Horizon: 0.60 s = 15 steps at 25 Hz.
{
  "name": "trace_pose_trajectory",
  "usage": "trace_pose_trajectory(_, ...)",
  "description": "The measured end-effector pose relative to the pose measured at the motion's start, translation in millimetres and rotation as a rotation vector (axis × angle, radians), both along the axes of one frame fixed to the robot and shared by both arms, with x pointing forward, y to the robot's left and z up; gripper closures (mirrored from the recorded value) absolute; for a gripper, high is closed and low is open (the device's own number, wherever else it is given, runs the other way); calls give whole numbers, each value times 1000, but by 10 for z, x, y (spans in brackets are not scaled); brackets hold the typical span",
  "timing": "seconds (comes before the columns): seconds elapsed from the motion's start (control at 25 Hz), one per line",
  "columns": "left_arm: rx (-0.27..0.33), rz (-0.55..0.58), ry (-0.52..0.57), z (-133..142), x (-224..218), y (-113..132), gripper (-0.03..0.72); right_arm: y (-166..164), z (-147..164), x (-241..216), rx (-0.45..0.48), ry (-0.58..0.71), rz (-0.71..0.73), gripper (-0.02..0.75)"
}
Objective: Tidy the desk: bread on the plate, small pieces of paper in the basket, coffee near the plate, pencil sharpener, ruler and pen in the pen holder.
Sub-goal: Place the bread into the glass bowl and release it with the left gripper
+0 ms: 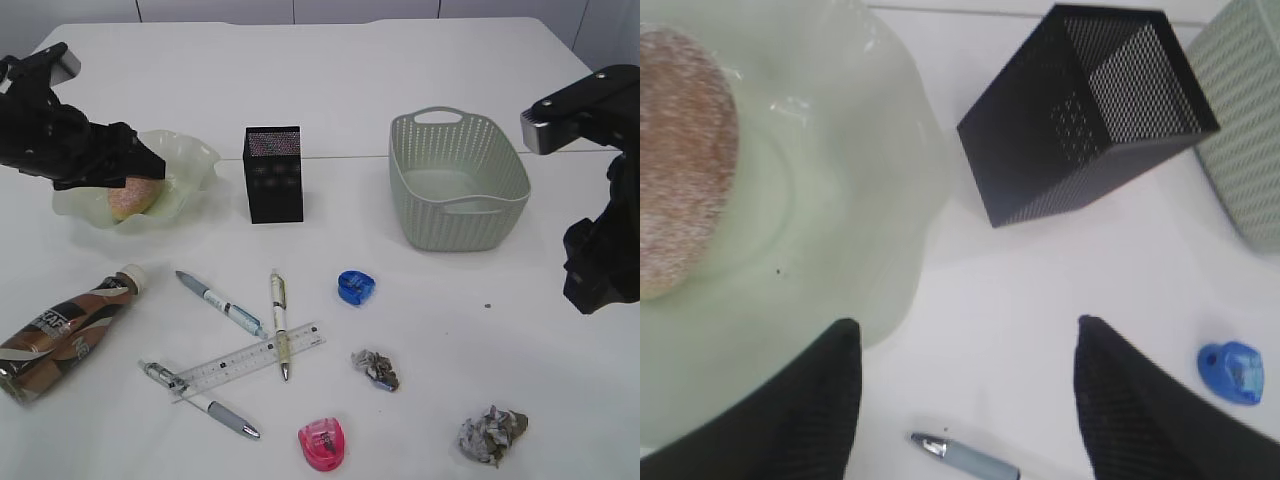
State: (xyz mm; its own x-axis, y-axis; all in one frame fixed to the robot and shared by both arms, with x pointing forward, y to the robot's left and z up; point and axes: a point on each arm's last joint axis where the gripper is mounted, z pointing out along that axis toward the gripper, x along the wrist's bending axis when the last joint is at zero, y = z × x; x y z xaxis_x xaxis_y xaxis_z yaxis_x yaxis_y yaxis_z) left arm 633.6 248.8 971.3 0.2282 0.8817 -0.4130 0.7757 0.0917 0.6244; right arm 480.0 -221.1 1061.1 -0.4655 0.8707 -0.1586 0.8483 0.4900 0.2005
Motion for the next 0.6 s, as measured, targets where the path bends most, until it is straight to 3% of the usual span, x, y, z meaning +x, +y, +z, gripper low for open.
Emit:
trace_pose_trajectory(0.16, 108, -61, 6, 131, -108, -99, 210, 7, 4, -1, 8, 1, -2, 208)
trace_pose_trajectory(0.28, 147, -73, 0, 250, -177, -162, 211, 17, -1, -18, 21, 21, -8, 208)
trace_pose_trajectory(0.6, 159, -65, 82, 288, -425, -159, 212, 22, -10, -95, 31, 101, -24, 208)
